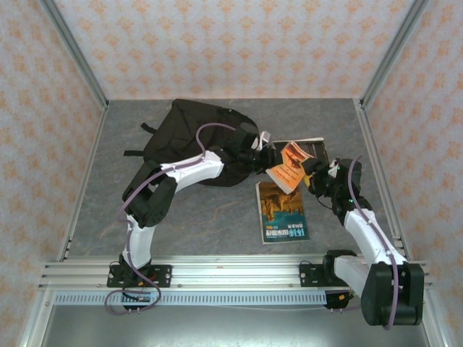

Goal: Pack the student bag

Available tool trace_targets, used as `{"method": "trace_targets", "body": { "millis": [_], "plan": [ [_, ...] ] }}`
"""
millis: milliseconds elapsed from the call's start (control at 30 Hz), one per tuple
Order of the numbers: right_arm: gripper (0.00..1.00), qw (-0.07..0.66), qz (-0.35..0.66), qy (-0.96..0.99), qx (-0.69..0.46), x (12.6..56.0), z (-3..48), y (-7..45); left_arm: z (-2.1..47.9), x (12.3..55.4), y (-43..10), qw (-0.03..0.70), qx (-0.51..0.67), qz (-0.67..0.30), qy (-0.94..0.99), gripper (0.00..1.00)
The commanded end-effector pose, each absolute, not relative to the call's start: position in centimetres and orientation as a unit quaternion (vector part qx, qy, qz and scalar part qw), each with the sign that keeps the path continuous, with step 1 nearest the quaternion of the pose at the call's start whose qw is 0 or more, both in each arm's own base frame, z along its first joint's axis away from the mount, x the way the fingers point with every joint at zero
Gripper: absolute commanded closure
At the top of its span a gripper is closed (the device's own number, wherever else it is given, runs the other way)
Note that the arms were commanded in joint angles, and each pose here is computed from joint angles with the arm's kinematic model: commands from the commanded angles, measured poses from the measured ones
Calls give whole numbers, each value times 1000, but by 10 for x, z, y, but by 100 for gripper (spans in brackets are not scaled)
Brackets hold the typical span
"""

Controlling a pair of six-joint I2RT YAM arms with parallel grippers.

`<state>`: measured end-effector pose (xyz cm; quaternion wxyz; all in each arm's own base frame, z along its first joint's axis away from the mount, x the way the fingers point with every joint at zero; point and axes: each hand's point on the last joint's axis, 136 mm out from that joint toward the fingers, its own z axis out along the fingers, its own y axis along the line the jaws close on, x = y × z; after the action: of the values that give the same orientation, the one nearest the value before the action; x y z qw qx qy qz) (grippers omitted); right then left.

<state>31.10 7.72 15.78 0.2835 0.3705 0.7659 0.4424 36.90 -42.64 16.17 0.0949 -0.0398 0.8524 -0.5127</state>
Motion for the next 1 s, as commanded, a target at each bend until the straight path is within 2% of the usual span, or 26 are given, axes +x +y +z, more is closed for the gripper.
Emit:
{"method": "trace_targets", "body": {
  "millis": [0,167,267,367,433,600,700,833,967],
  "plan": [
    [28,310,388,790,358,305,170,65,201,375,-418,149,-42,-528,835,100],
    [14,335,384,788,346,306,188,63,235,374,-411,192,-31,-549,813,100],
    [9,353,343,818,297,306,204,59,236,362,-403,194,13,-515,835,100],
    [8,384,295,838,253,303,223,57,246,345,-381,226,49,-484,844,100],
    [8,404,299,832,237,303,233,63,252,334,-358,251,68,-436,861,100],
    [11,419,317,819,233,308,252,69,277,323,-279,329,135,-233,905,100],
    [12,409,341,816,222,311,264,81,306,320,-245,381,166,-155,896,100],
    [14,389,395,807,203,316,278,102,339,317,-224,434,194,-115,872,100],
    [12,395,436,797,138,314,294,130,336,292,-243,372,291,-148,869,100]
  ]
}}
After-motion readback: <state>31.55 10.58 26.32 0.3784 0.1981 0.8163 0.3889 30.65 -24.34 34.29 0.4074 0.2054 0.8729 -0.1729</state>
